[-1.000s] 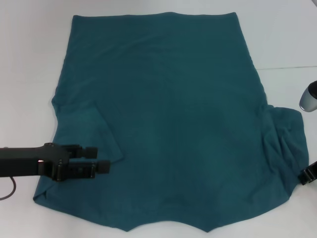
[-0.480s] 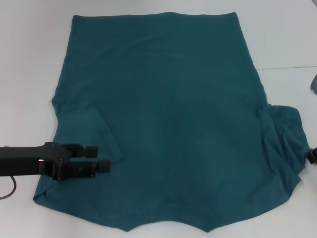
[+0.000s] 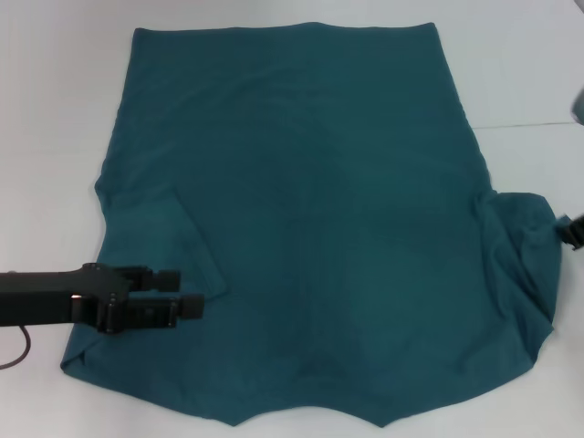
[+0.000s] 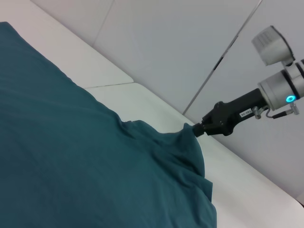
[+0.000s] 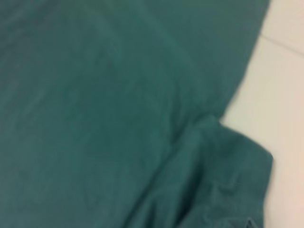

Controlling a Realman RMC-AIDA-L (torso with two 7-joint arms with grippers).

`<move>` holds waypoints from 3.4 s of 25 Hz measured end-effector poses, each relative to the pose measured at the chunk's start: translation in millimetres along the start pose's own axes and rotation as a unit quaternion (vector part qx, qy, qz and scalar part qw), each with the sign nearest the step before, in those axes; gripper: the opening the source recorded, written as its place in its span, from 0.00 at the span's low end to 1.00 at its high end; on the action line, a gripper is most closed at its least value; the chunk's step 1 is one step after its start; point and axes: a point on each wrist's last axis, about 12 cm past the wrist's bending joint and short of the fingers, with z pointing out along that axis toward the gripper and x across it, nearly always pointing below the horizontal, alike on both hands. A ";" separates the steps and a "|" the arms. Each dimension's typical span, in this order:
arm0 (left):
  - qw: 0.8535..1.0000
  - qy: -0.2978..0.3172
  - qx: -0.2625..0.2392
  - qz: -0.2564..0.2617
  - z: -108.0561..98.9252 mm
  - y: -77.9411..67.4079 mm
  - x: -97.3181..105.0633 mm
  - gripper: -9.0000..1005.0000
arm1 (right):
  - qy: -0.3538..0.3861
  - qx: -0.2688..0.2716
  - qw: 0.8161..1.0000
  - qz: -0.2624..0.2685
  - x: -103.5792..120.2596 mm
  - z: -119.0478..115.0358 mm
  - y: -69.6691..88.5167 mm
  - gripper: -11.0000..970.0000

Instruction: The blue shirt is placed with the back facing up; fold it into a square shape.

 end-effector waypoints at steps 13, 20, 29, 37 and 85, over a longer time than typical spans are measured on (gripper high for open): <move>1.000 -0.002 -0.002 -0.005 -0.1 -0.2 4.1 0.76 | -0.037 0.009 0.976 -0.214 -46.0 0.2 93.7 0.04; 1.000 -0.003 -0.005 -0.005 -1.9 0.2 7.1 0.76 | -0.037 0.005 0.966 -0.257 -47.8 4.4 113.5 0.04; 1.000 -0.004 -0.010 -0.002 -1.1 1.2 6.8 0.75 | -0.034 -0.045 0.974 -0.221 -44.7 9.8 118.6 0.11; 1.000 -0.004 -0.009 -0.003 -0.7 1.0 7.9 0.75 | -0.049 -0.077 0.982 -0.163 -42.5 8.1 101.6 0.46; 1.000 -0.002 -0.003 0.001 1.4 -0.4 7.2 0.75 | -0.170 -0.102 0.951 0.240 24.6 65.6 -12.6 0.65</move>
